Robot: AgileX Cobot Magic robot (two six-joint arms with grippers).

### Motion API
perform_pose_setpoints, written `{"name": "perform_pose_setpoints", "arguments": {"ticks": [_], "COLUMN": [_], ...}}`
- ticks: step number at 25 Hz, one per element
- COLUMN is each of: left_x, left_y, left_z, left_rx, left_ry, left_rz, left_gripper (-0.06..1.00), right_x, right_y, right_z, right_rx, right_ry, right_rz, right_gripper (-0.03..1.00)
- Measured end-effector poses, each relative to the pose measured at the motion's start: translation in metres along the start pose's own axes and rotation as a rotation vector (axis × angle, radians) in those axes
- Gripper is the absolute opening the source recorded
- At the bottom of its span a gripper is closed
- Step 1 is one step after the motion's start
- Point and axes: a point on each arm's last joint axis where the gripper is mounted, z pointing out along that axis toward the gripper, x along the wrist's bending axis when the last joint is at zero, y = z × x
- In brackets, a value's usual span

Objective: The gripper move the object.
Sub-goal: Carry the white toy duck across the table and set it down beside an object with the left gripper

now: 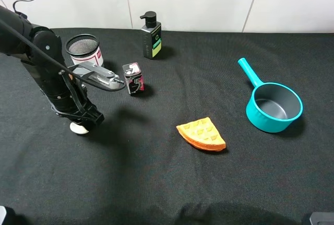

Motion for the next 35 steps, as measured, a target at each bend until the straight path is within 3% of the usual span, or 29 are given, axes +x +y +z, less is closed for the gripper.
{"name": "perform_pose_setpoints", "arguments": {"ticks": [10, 28, 35], "left_x": [0.001, 0.003, -0.001], "left_y": [0.015, 0.035, 0.043], "left_z": [-0.053, -0.149, -0.169], "left_rx": [-0.081, -0.045, -0.087], "left_ry": [0.009, 0.003, -0.048], "left_rz": [-0.005, -0.003, -0.022], "left_gripper": [0.47, 0.46, 0.46], "right_x": [0.000, 0.000, 0.000], "right_y": [0.000, 0.000, 0.000], "right_z": [0.000, 0.000, 0.000], "right_rx": [0.000, 0.000, 0.000], "right_ry": [0.001, 0.001, 0.002], "right_rz": [0.000, 0.000, 0.001], "right_gripper": [0.69, 0.69, 0.69]}}
